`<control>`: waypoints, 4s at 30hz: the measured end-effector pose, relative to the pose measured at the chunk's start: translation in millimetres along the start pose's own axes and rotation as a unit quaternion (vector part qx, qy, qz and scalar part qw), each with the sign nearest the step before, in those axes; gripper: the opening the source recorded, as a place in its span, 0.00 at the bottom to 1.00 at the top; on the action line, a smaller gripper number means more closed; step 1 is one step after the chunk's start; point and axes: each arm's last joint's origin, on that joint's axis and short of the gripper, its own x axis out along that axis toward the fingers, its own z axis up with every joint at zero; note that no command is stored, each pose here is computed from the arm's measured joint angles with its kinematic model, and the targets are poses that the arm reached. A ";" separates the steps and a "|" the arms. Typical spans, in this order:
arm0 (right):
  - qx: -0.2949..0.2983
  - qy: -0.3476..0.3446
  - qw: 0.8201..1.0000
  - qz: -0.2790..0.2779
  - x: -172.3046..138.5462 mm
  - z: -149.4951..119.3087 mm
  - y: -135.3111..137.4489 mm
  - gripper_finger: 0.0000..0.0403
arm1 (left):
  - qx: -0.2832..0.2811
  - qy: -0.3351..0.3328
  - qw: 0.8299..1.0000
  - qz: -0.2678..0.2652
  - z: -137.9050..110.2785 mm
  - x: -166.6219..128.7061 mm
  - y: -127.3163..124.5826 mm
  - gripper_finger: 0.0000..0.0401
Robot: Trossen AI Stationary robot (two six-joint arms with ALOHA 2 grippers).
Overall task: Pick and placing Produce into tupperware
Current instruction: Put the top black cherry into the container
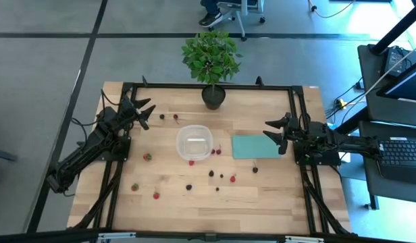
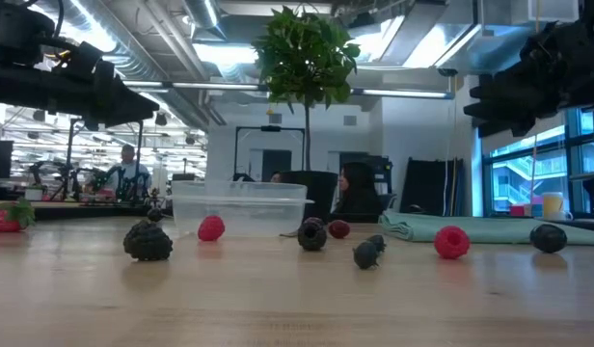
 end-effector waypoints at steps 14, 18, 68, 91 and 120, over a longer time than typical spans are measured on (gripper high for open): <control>0.019 0.020 1.000 -0.006 -0.1 -4.1 -1.0 0.57 | 0.024 -0.032 0.999 -0.033 6.4 -0.3 -2.4 0.49; 0.028 0.020 0.999 -0.006 -0.1 -4.1 -1.0 0.57 | 0.005 -0.020 0.998 -0.067 4.7 -0.4 -4.3 0.49; 0.016 -0.017 0.998 -0.050 -0.1 1.5 -2.8 0.57 | 0.092 0.335 0.937 -0.039 -31.0 56.4 0.5 0.49; 0.002 -0.011 0.999 -0.052 -0.1 0.6 -3.0 0.57 | 0.124 0.438 0.890 -0.012 -16.0 94.5 -11.6 0.44; 0.012 0.001 0.998 -0.054 -0.1 -1.9 -3.5 0.57 | 0.210 0.520 0.827 -0.033 -33.7 101.1 -6.7 0.44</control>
